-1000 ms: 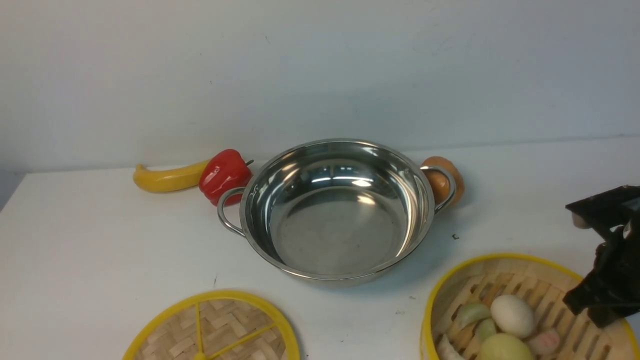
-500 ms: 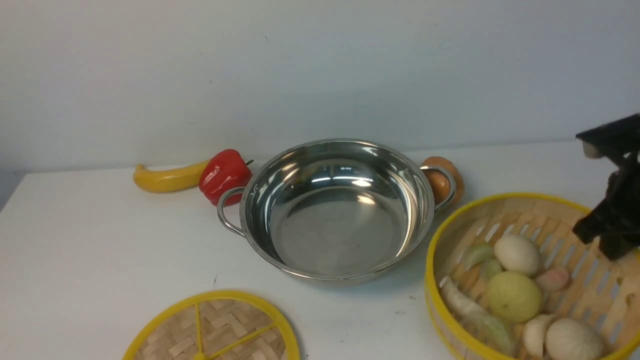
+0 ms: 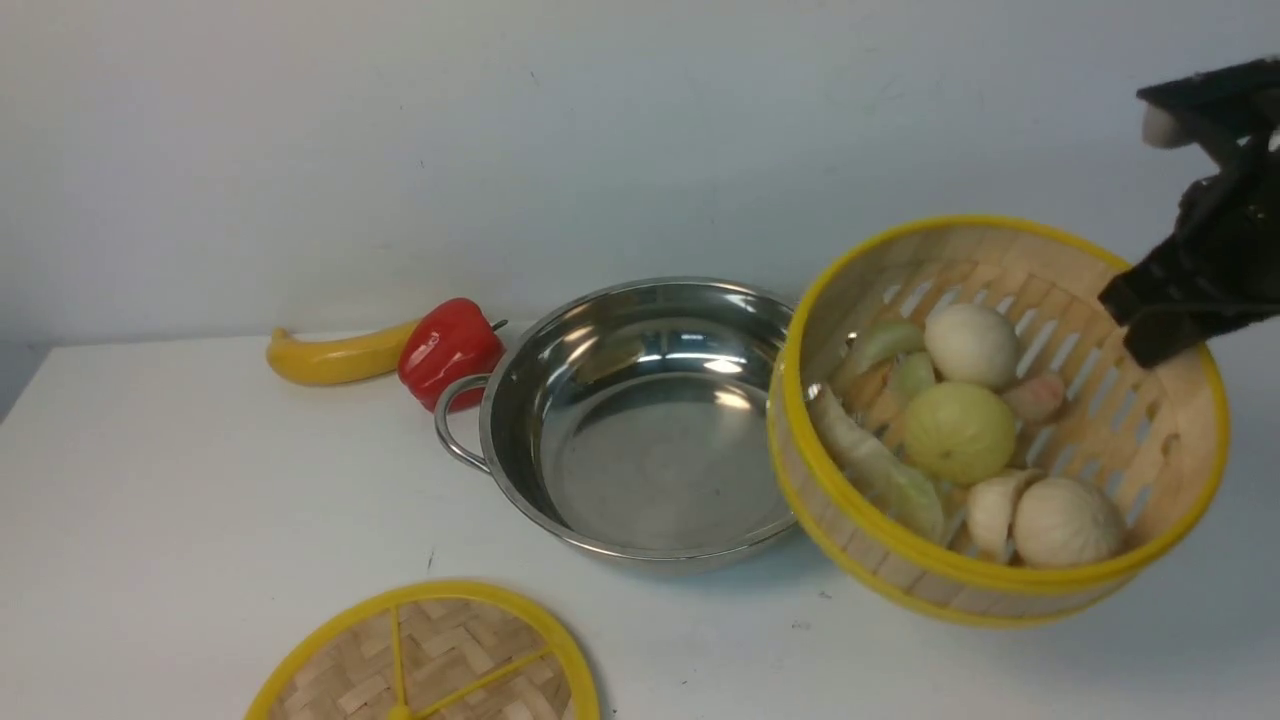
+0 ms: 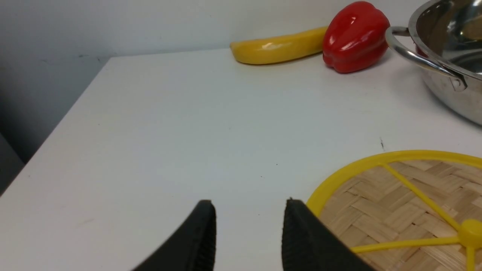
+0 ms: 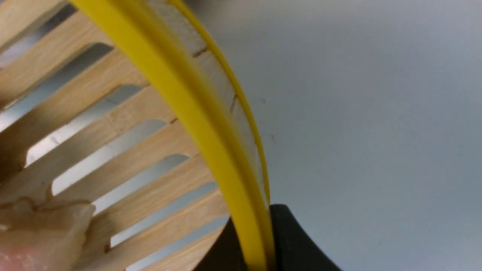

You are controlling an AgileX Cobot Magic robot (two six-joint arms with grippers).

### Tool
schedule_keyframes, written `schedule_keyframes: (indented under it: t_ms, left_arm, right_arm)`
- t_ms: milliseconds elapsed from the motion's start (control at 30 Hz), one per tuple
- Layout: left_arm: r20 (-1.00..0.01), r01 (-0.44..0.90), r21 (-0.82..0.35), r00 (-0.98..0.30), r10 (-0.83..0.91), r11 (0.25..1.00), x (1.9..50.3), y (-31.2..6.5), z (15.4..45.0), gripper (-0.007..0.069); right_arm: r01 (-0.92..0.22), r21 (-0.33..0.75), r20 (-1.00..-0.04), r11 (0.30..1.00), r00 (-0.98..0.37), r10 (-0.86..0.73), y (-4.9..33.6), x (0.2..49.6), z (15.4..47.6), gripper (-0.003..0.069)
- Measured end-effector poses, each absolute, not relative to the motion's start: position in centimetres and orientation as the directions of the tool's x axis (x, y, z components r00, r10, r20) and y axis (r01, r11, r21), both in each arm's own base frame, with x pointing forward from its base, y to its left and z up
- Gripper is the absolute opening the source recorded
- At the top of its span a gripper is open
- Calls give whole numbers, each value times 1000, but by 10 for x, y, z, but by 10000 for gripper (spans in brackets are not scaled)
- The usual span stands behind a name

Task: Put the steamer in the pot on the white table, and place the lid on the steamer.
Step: 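Place the bamboo steamer basket of food into the steel pot with the right gripper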

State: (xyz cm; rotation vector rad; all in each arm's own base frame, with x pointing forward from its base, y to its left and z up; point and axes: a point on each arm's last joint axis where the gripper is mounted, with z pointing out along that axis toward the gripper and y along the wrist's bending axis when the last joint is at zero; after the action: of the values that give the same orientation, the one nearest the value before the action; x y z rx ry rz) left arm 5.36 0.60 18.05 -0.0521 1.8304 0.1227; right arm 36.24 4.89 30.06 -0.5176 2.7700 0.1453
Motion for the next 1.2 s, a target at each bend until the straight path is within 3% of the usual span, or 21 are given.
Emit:
schedule_keyframes:
  t_ms: [267,467,867,1200]
  left_arm:
    - [-965,-100,57,-260,29,993,54,6,181,241]
    - [-965,-100,57,-260,29,993,54,6,181,241]
    - [-965,-100,57,-260,29,993,54,6,181,241]
    - [-965,-100,57,-260,29,993,54,6,181,241]
  right_arm:
    - [-490,23,-406,871,-801,-440,107,401,309,50]
    - [-508,59,-469,859,-774,-426,151,440,301,50]
    - [-512,118,-497,851,-772,-396,173,487,257,50]
    - [-508,174,-426,843,-811,-401,180,498,205,51]
